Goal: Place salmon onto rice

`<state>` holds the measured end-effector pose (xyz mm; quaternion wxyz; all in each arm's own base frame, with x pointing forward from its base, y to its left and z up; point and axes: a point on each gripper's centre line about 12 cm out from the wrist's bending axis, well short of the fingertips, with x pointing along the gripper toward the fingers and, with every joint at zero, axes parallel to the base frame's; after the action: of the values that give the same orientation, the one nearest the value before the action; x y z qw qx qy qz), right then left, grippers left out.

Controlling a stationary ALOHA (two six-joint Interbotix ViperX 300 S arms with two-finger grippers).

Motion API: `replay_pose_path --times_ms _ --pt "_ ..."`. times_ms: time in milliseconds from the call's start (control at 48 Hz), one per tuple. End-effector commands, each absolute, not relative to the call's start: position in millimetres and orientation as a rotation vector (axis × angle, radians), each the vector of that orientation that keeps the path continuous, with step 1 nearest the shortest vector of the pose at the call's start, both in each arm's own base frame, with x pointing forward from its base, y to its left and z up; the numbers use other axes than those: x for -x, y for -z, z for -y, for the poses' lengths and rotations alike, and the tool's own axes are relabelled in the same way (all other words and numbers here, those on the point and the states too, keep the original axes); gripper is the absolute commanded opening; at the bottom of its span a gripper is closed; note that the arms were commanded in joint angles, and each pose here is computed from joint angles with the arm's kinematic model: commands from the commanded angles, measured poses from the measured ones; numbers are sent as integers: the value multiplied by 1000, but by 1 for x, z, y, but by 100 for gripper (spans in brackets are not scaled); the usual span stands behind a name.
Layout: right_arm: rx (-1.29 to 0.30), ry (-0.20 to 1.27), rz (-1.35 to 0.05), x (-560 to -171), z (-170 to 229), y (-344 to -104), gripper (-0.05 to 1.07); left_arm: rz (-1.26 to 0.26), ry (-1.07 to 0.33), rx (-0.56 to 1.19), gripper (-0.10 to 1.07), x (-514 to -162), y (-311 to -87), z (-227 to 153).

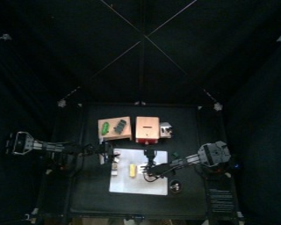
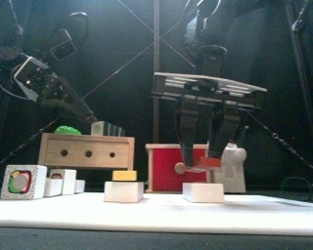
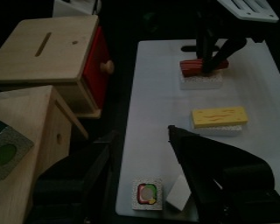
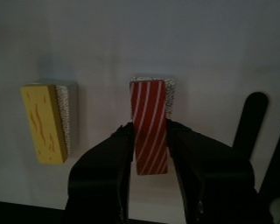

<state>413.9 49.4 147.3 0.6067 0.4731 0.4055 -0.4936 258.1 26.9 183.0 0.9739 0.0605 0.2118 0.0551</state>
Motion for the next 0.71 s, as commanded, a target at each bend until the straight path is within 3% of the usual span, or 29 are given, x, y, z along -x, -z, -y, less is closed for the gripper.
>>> replay_pose_path --times_ms 0,417,688 --pt "-1112 1115 -915 -419 -51 -160 63 -411 -111 -124 87 -261 -188 -27" --pt "-1099 1126 -925 -420 -51 -153 65 -409 -111 -124 87 -261 -189 -27" --pt "-1093 1124 -923 -420 -50 -153 72 -407 -111 -126 87 -261 -189 -27"
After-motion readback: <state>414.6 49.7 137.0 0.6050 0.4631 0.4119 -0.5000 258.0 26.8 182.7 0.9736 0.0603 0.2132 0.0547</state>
